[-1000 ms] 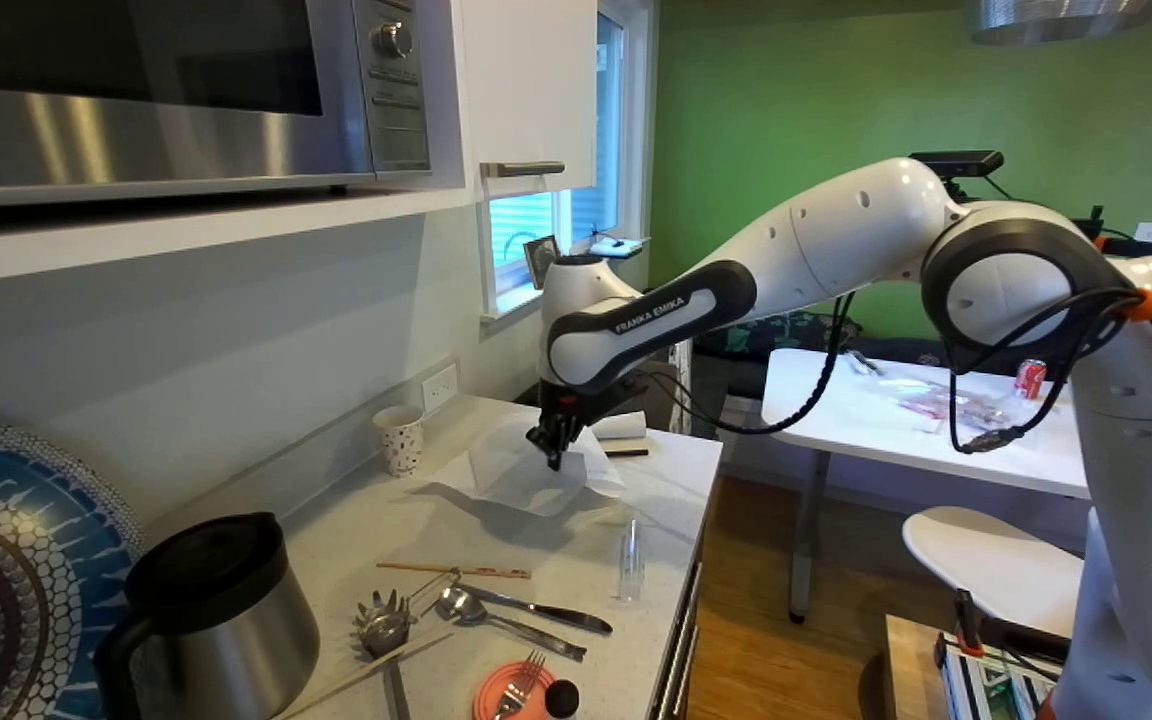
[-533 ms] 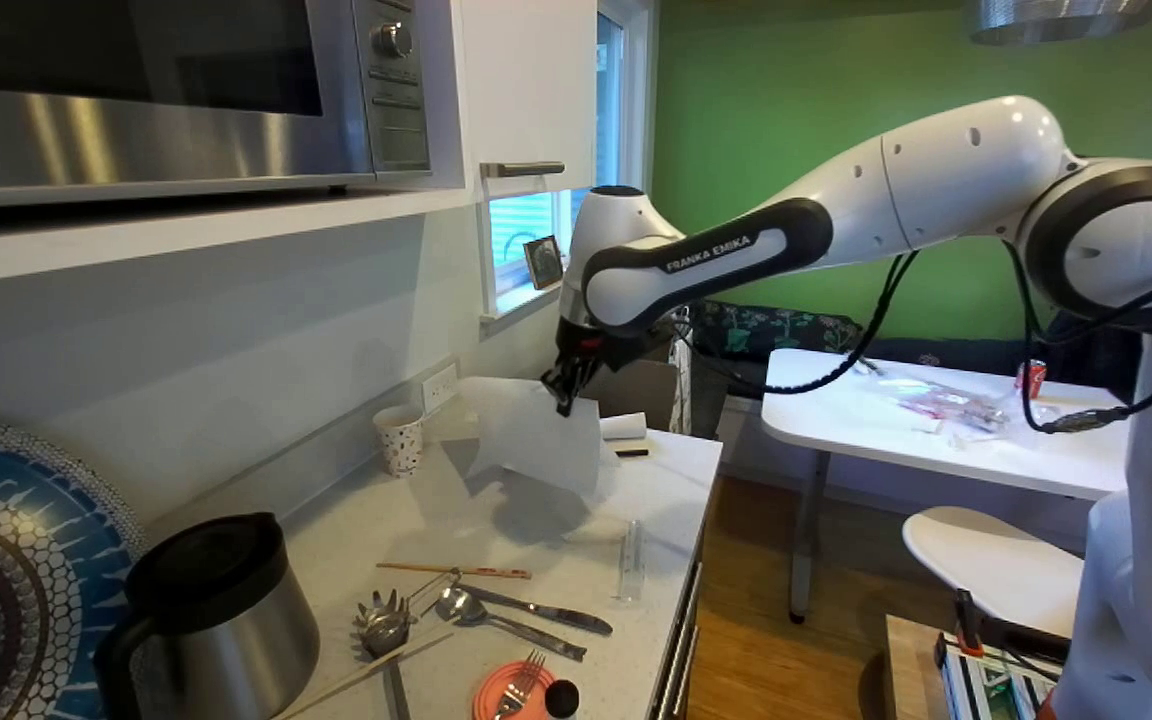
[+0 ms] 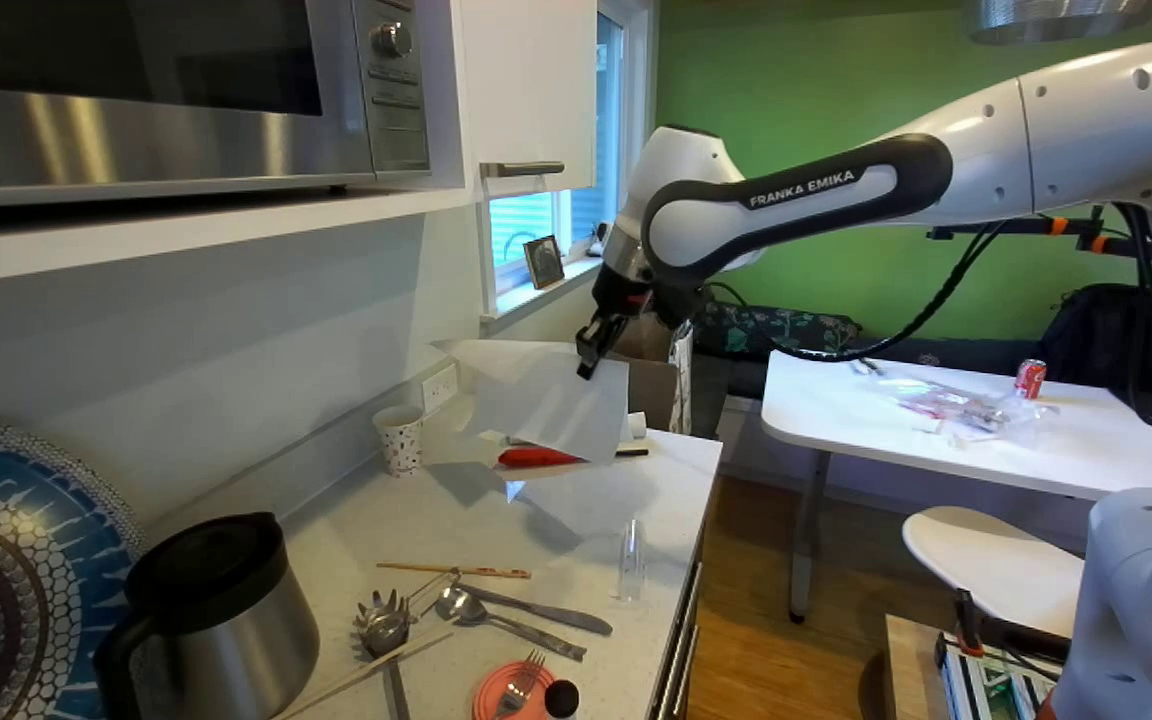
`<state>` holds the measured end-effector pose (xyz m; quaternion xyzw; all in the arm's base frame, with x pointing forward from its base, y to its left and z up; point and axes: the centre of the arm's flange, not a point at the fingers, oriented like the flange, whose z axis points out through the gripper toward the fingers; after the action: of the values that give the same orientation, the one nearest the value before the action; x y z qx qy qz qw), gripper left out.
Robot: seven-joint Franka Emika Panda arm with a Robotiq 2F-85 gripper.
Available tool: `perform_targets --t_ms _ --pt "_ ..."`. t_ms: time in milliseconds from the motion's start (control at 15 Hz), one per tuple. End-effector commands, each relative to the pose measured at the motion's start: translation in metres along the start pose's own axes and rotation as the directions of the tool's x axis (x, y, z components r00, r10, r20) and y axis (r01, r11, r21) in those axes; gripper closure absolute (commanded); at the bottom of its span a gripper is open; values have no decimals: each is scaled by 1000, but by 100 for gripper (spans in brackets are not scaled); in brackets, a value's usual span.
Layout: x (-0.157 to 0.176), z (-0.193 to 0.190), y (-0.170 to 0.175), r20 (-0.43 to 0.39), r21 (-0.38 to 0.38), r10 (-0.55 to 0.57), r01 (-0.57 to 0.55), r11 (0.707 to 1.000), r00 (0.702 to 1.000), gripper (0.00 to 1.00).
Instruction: Pick up the paper towel and fold it once
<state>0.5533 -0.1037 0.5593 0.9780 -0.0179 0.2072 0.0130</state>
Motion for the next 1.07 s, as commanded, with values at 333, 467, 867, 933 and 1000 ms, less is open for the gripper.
perform_targets --t_ms 333,467,867,933,1000 --pt "-38 -22 1 19 265 -234 220 939 972 100" --pt "-35 -15 6 66 344 -228 193 919 971 100" --pt "-13 44 36 204 402 -87 -2 915 975 100" --pt "-8 56 42 217 415 -58 -39 909 974 100" --pt "-4 68 48 233 412 -24 -77 908 972 100"
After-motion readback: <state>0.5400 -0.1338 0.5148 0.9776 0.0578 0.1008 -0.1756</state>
